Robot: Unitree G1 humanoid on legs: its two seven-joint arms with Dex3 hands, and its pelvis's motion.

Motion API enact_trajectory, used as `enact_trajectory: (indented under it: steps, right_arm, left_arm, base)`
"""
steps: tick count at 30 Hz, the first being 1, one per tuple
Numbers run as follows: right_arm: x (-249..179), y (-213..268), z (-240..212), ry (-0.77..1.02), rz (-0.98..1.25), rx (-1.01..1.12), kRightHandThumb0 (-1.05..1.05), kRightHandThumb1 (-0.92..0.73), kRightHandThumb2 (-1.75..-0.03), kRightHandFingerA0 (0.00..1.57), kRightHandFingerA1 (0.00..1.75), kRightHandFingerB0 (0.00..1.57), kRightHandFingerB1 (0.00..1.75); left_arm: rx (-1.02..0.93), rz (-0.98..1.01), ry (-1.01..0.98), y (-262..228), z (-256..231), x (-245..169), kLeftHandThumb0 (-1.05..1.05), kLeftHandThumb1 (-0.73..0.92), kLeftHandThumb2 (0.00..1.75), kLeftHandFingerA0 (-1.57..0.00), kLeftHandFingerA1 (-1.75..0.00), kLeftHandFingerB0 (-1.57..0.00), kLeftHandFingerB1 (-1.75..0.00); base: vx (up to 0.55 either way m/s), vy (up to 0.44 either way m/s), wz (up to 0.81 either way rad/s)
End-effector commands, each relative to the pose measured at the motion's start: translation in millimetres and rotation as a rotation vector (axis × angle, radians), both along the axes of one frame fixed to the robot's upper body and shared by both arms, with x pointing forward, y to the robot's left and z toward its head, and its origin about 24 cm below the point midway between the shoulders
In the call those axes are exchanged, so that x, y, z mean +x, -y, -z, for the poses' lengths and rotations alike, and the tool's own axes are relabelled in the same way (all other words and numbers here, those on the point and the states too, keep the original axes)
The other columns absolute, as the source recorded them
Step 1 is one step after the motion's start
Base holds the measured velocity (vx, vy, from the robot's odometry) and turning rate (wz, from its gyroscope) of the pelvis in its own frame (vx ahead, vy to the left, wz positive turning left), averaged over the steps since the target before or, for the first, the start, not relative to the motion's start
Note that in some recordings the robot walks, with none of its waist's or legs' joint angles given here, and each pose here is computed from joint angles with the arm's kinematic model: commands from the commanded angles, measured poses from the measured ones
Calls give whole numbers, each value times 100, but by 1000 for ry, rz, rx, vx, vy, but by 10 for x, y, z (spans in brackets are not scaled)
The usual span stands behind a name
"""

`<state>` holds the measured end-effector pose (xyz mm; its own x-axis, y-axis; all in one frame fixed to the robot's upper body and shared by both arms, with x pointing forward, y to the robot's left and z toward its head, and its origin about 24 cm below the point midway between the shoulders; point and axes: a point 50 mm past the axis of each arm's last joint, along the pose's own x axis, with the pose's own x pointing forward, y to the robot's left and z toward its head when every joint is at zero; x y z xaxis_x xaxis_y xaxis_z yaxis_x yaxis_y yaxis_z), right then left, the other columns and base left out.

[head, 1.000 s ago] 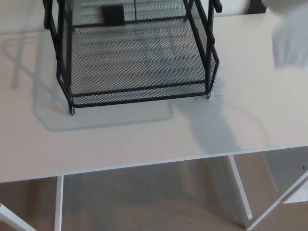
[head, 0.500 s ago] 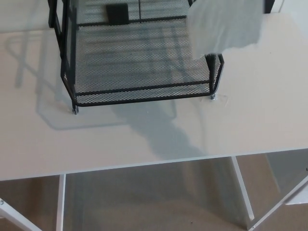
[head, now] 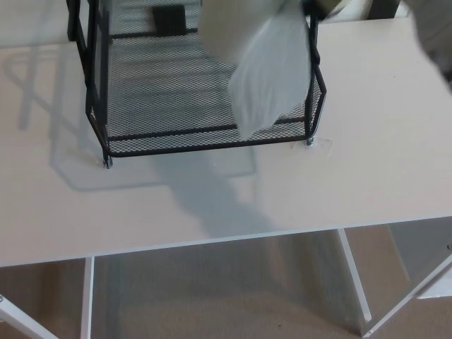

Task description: The robot walks towards a desk on which a file tray is kept in the middle and a toilet paper roll is kept on its right. The robot uses its right hand to hook on finger in the gap of the roll and grabs it, lifts it and places it on the tray.

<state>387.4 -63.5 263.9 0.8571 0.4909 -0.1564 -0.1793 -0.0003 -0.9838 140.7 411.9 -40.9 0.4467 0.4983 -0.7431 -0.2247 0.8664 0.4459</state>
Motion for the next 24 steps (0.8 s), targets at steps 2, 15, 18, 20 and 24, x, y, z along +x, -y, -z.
enact_trajectory:
  steps: [2, 15, 18, 20, 24]
  right_arm:
    - [26, -197, 178, 70, -32, -106, -34, -61, -58, 79, 157, 82, 62]
    - [39, -410, 300, 12, -53, -198, -32, -60, -60, 73, 140, 79, 62]
    - [64, -345, 288, -33, -41, -144, -33, -63, -62, 68, 147, 74, 52]
    - [74, -312, 266, -37, -32, -136, -36, -63, -61, 70, 146, 60, 47]
    - [76, -267, 181, -76, -22, -150, -47, -59, -59, 70, 130, 22, 42]
  left_arm:
    - [36, 33, 11, -9, -26, 31, -99, 76, 136, -112, -138, -7, -70]
    - [29, 41, 14, -8, -26, 33, -105, 79, 136, -78, -116, -5, -68]
    - [30, 45, 5, -2, -28, 40, -105, 92, 88, -44, -101, -12, -79]
    - [26, 45, 2, 18, -16, 53, -105, 77, 133, -68, -107, -18, -69]
    - [14, 40, 10, 29, -7, 48, -105, 78, 134, -68, -108, -16, -64]
  base:
    - [0, 0, 0]
    - [0, 0, 0]
    - [0, 0, 0]
    - [0, 0, 0]
    - [0, 0, 0]
